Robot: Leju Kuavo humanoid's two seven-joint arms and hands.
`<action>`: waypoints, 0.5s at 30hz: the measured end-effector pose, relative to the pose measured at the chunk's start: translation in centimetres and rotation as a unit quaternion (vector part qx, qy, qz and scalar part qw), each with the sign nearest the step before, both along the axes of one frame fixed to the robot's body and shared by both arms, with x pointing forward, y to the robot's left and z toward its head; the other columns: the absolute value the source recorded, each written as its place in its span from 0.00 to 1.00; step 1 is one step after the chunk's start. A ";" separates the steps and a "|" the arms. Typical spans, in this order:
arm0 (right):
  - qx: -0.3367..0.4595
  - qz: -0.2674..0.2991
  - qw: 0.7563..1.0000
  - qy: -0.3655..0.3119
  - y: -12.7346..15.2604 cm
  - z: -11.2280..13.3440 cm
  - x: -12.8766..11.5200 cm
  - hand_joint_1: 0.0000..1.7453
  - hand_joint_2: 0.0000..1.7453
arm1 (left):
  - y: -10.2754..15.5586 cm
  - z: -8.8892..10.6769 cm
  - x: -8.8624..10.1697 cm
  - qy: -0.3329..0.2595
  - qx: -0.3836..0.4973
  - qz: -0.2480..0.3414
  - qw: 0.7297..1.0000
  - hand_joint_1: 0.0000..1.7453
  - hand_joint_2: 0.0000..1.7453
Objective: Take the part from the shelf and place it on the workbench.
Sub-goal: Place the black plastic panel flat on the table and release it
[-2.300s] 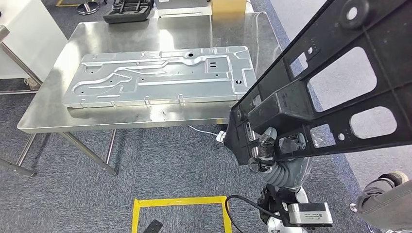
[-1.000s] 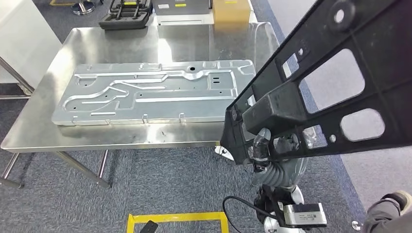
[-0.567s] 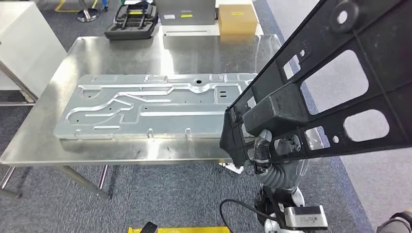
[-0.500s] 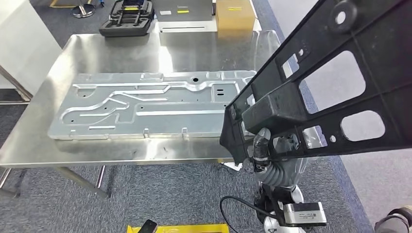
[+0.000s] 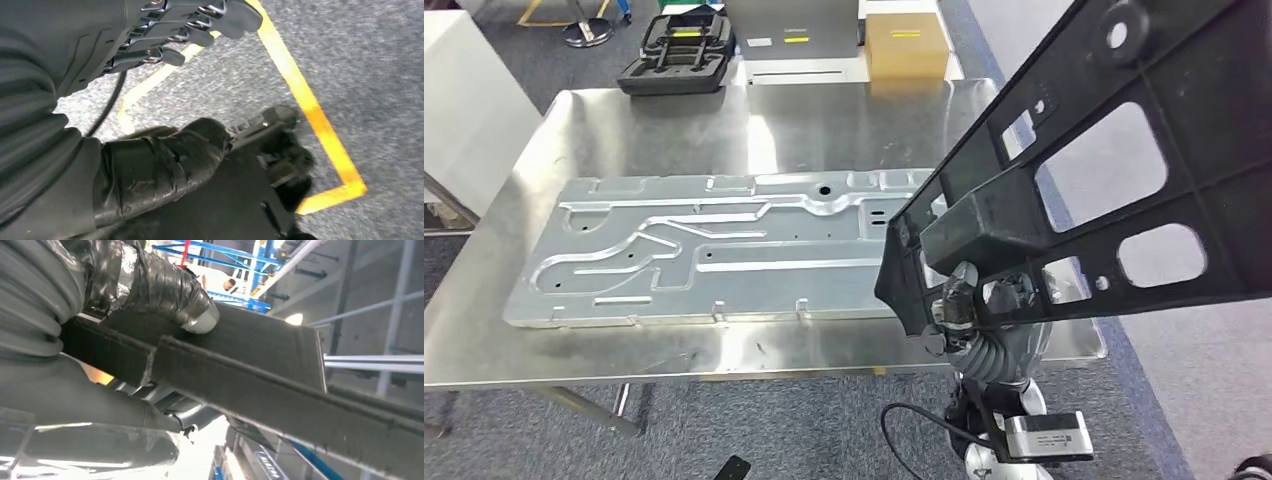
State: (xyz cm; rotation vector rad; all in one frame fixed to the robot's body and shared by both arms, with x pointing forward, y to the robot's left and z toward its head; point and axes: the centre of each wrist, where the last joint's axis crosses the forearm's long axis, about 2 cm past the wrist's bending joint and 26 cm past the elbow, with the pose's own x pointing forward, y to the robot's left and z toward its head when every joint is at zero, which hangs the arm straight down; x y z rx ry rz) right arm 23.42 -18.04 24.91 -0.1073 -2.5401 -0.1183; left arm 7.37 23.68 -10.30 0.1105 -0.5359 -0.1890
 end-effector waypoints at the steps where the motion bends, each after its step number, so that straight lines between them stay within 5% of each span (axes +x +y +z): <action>1: 0.000 0.000 1.000 0.000 0.0 0.0 0.0 1.00 1.00 | 0.0 0.0 0.0 0.000 0.000 0.000 1.000 0.00 1.00; 9: -0.016 -0.006 1.000 0.013 -0.1 -0.3 0.1 1.00 1.00 | 0.0 0.0 0.2 -0.004 -0.003 0.001 1.000 0.00 1.00; 15: -0.121 -0.076 0.989 0.041 -1.2 -0.5 0.1 1.00 1.00 | 0.0 0.0 0.3 -0.004 -0.003 0.001 1.000 0.00 1.00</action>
